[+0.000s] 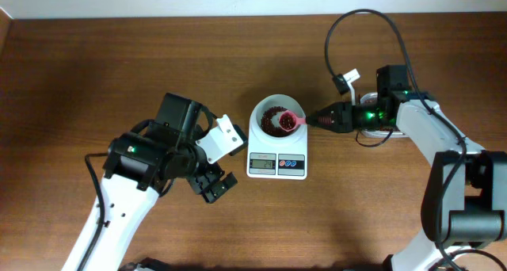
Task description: Scoop and weigh 50g on scale
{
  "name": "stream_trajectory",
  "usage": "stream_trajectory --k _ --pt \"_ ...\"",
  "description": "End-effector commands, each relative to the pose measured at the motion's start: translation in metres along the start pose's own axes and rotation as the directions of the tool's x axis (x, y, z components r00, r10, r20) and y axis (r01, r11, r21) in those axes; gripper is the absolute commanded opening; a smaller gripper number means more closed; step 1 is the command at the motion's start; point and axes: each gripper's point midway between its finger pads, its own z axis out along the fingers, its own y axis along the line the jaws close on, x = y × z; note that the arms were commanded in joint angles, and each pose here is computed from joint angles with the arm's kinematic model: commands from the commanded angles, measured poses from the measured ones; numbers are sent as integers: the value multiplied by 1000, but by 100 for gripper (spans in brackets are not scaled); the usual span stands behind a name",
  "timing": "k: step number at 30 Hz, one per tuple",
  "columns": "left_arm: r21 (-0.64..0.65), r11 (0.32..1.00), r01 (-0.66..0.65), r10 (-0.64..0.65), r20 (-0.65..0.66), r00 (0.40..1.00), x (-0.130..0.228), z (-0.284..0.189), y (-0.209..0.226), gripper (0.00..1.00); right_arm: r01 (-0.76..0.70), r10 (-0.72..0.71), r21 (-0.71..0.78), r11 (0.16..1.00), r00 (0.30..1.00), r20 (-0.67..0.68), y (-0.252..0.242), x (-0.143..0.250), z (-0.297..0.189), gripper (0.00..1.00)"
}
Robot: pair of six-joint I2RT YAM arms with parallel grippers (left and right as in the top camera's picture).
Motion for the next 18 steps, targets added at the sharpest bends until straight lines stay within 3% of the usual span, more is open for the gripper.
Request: stream_trajectory --k 1,7,10,12,18 --pt "5 1000 -14 14 10 1000 0 -1 -1 99 92 -91 49 995 996 -19 -9 -3 11 4" --pt "5 1000 -14 14 10 1000 0 -1 -1 99 342 -342 275 899 938 -49 -41 -31 23 4" --pt "5 1000 -14 14 10 1000 0 -1 -1 99 568 -565 268 778 819 -99 -41 -38 23 4" --pt "5 1000 -14 14 10 1000 0 -1 -1 99 638 -631 259 725 766 -120 -40 -39 23 4" --pt "5 1000 -14 14 10 1000 0 -1 -1 99 656 -656 139 742 753 -52 -17 -35 29 4"
